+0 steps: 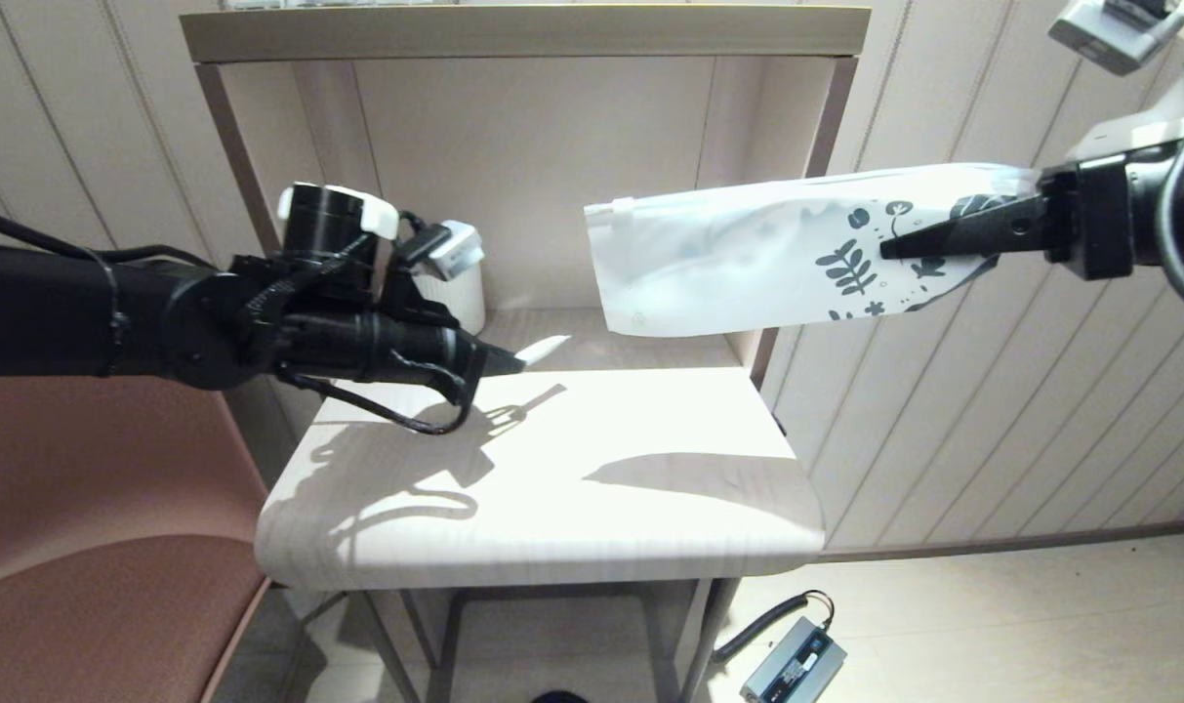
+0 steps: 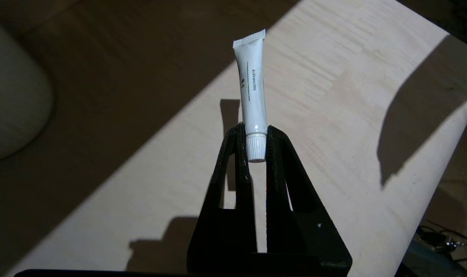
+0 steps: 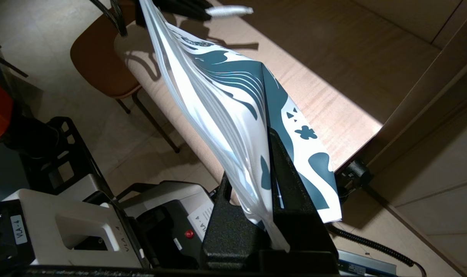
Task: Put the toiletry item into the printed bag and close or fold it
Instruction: Pick up the toothpaste, then place the toothpaste in the storage bag
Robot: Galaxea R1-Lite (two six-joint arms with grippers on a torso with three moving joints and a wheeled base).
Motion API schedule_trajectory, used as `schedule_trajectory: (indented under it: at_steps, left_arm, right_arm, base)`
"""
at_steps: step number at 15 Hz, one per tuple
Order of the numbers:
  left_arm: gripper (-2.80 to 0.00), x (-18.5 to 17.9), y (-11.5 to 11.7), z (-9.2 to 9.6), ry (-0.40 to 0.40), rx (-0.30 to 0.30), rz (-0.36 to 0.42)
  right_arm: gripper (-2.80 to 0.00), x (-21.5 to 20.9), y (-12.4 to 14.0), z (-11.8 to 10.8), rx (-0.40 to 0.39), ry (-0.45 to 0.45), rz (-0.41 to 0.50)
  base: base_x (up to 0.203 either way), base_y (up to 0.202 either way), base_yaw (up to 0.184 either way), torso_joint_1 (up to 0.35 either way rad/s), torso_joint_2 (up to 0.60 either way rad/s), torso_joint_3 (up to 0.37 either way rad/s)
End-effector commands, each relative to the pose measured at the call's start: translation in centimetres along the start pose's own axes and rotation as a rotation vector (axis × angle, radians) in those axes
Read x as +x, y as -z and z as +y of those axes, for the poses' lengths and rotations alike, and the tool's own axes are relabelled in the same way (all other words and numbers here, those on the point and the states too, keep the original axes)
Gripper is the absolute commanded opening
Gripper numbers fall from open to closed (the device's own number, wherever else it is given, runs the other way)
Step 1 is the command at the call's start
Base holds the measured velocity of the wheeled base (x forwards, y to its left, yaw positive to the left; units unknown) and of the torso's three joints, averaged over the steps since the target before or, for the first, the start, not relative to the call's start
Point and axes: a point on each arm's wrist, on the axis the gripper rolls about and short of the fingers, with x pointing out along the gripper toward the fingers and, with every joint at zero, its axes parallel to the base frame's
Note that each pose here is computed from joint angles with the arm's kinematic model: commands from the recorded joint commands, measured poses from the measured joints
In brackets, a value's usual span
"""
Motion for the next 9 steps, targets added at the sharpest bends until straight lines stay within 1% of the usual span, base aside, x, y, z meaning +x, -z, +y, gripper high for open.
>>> schedule_trajectory:
  at_steps: [1, 2, 3, 5, 7, 8, 9]
  left_arm:
    - [-2.8, -5.8, -1.7, 0.9, -0.056, 0.015, -0.102]
    - [-2.8, -7.2, -2.2, 1.0, -0.06, 0.022, -0.129]
    - [-2.8, -8.5, -2.7, 0.7, -0.063, 0.034, -0.156]
    - [-2.8, -10.0, -3.7, 0.0, -0.066, 0.053, -0.193]
    - [-2.8, -10.5, -4.8, -1.3, -0.041, 0.079, -0.217]
    - [-2.8, -10.5, -5.1, -1.6, -0.03, 0.084, -0.219]
    - [-2.8, -10.5, -5.5, -2.1, -0.014, 0.093, -0.226]
  right_arm:
    - [-2.8, 0.9, 1.0, -0.6, 0.025, -0.012, 0.033]
    - [-2.8, 1.7, 1.4, -0.7, 0.01, -0.021, 0.041]
    - [-2.8, 2.7, 1.7, -0.7, -0.031, -0.019, 0.036]
    - [-2.8, 4.6, 2.4, -1.0, -0.109, 0.012, -0.004]
    - [-2.8, 7.0, 3.5, -0.7, -0.188, 0.056, -0.056]
    - [-2.8, 8.1, 3.8, -0.1, -0.227, 0.082, -0.083]
    - [-2.8, 9.1, 4.3, 0.4, -0.24, 0.089, -0.084]
  base:
    - [0.0, 0.0, 0.0, 0.0, 0.0, 0.0]
    - [0.0, 0.0, 0.0, 0.0, 0.0, 0.0]
    - [0.0, 0.0, 0.0, 0.0, 0.0, 0.0]
    - [0.0, 0.0, 0.0, 0.0, 0.0, 0.0]
    - [0.0, 0.0, 0.0, 0.0, 0.0, 0.0]
    - [0.0, 0.0, 0.0, 0.0, 0.0, 0.0]
    - [0.0, 0.0, 0.0, 0.0, 0.0, 0.0]
